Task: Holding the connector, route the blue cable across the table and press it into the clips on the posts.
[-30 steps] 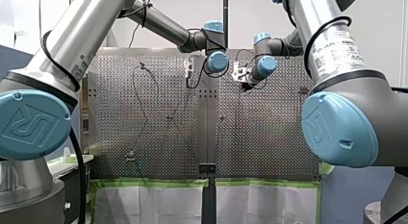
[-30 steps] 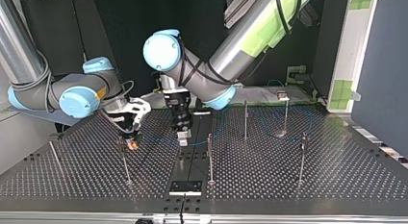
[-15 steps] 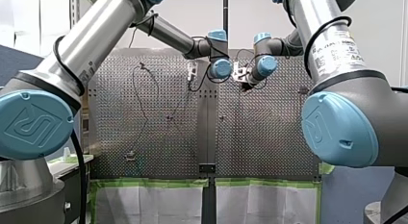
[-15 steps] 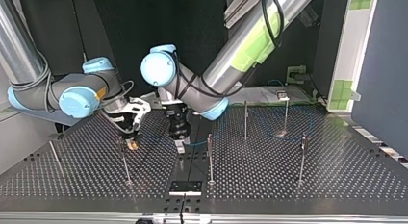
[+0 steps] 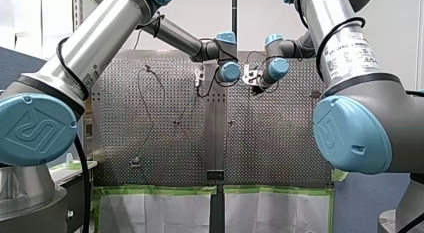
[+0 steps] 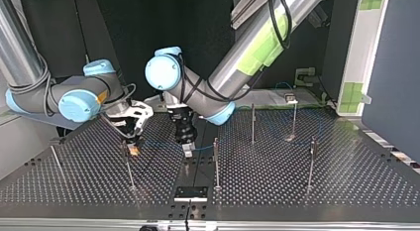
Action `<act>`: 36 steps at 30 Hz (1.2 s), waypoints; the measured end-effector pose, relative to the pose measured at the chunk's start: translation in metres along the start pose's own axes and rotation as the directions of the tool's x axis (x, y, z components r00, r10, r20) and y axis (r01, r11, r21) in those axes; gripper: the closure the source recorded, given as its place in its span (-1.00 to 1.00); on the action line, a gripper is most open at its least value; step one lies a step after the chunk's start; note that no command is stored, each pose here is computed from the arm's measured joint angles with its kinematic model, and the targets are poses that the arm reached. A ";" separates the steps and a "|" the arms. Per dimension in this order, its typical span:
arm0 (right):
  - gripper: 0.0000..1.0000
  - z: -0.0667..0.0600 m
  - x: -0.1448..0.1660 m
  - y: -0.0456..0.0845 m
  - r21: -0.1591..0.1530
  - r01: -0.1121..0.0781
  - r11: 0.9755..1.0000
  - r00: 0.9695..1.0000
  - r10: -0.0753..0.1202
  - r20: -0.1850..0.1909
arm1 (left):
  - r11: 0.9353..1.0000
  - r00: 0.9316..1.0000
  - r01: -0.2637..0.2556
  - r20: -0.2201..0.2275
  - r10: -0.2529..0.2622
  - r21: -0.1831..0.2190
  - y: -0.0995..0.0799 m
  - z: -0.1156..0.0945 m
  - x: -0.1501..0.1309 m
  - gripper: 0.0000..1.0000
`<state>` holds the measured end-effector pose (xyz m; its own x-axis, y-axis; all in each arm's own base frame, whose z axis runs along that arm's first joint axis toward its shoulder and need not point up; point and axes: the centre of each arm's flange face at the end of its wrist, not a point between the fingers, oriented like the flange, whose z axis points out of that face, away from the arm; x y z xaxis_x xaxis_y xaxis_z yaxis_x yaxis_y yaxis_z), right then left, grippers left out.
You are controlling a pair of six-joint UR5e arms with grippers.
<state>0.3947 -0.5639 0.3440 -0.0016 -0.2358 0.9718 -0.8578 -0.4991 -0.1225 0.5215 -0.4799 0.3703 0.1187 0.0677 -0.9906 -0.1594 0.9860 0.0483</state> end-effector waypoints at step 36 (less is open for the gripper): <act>1.00 -0.018 -0.033 0.002 -0.007 0.003 1.000 0.997 -0.003 0.075 | 0.994 0.992 0.104 -0.078 -0.102 0.015 0.010 -0.029 0.058 1.00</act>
<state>0.3839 -0.5422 0.3154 0.0395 -0.2967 0.9542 -0.8616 -0.4936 -0.1179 0.4986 -0.4701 0.3098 0.0578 -0.0456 -0.9973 -0.1319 0.9898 -0.0529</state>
